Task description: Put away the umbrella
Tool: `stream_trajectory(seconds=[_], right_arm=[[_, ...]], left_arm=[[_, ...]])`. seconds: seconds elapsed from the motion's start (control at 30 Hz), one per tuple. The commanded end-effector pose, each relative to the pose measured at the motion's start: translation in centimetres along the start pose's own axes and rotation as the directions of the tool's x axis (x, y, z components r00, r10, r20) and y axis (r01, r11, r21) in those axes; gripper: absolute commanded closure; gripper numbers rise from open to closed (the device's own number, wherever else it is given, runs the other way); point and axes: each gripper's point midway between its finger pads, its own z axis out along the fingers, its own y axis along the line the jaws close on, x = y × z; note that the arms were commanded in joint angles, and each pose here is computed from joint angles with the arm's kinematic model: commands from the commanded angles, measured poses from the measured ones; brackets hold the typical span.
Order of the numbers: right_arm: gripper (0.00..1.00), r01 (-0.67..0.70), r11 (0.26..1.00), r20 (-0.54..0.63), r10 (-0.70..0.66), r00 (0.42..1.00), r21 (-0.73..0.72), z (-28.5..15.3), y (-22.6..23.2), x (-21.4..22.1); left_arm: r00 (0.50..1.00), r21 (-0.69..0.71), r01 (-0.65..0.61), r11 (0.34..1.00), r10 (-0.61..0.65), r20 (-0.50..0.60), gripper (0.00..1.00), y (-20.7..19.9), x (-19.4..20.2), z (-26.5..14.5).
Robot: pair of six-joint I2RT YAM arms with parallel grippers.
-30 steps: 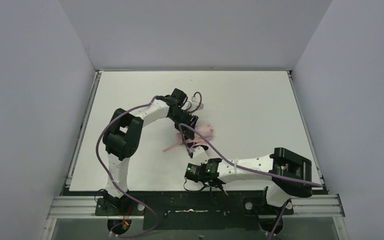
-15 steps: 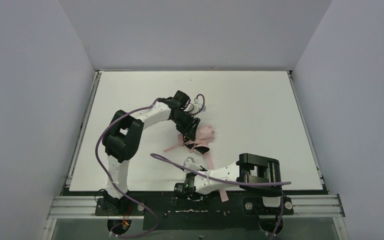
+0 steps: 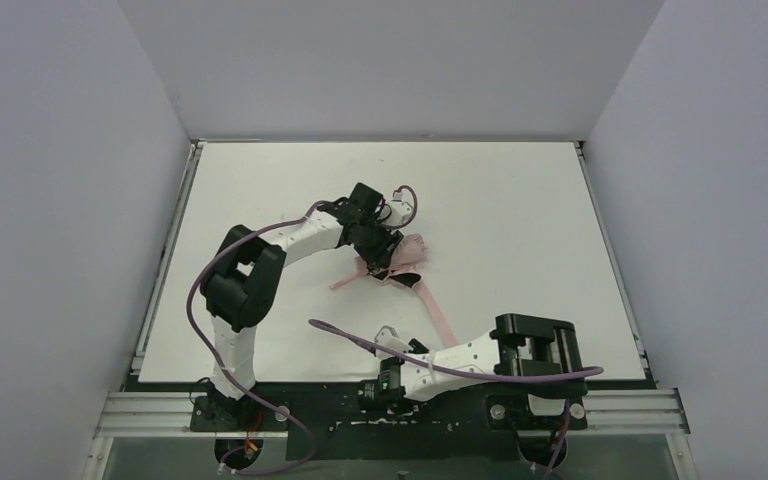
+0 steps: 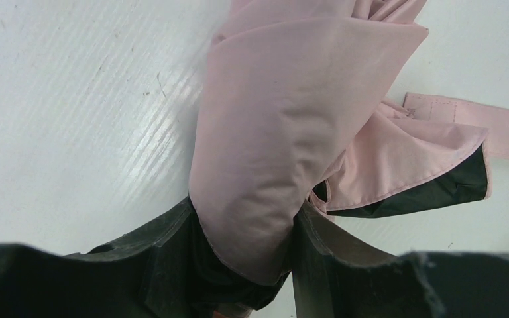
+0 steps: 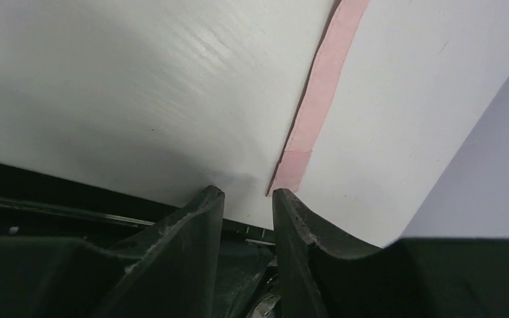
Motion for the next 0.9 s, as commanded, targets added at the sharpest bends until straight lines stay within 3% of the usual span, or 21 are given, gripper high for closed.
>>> stream_trajectory(seconds=[0.0, 0.1, 0.2, 0.37, 0.47, 0.6, 0.87], right_arm=[[0.63, -0.158, 0.983, 0.095, 0.167, 0.981, -0.094, -1.4, 0.0, -1.7], [0.54, -0.254, 0.957, 0.179, 0.277, 0.944, -0.143, -2.9, -1.9, -3.0], [0.48, -0.396, 0.887, 0.215, 0.446, 0.869, -0.237, -3.9, -4.5, -3.9], [0.43, -0.629, 0.672, 0.13, 0.717, 0.685, -0.391, -2.8, -9.1, -4.2], [0.41, -0.712, 0.559, -0.013, 0.783, 0.622, -0.426, -0.3, -10.4, -4.0], [0.38, -0.74, 0.493, -0.091, 0.802, 0.591, -0.458, 2.1, -11.0, -5.0], [0.38, -0.72, 0.49, -0.137, 0.773, 0.62, -0.491, 5.8, -10.7, -7.3]], left_arm=[[0.996, -0.102, -0.083, 0.991, 0.078, -0.051, 1.0, 1.5, 1.5, 0.6], [0.995, -0.101, -0.094, 0.99, 0.089, -0.049, 1.0, 1.4, 1.4, 0.6], [0.995, -0.099, -0.096, 0.99, 0.091, -0.05, 1.0, 1.3, 1.4, 0.7], [0.994, -0.093, -0.094, 0.991, 0.088, -0.062, 1.0, 1.3, 1.5, 0.8], [0.994, -0.076, -0.094, 0.993, 0.088, -0.069, 1.0, 1.0, 1.6, 1.0], [0.993, -0.05, -0.088, 0.995, 0.083, -0.085, 1.0, 0.6, 1.8, 1.2], [0.991, -0.007, -0.069, 0.998, 0.068, -0.118, 1.0, 0.2, 2.1, 1.5]])
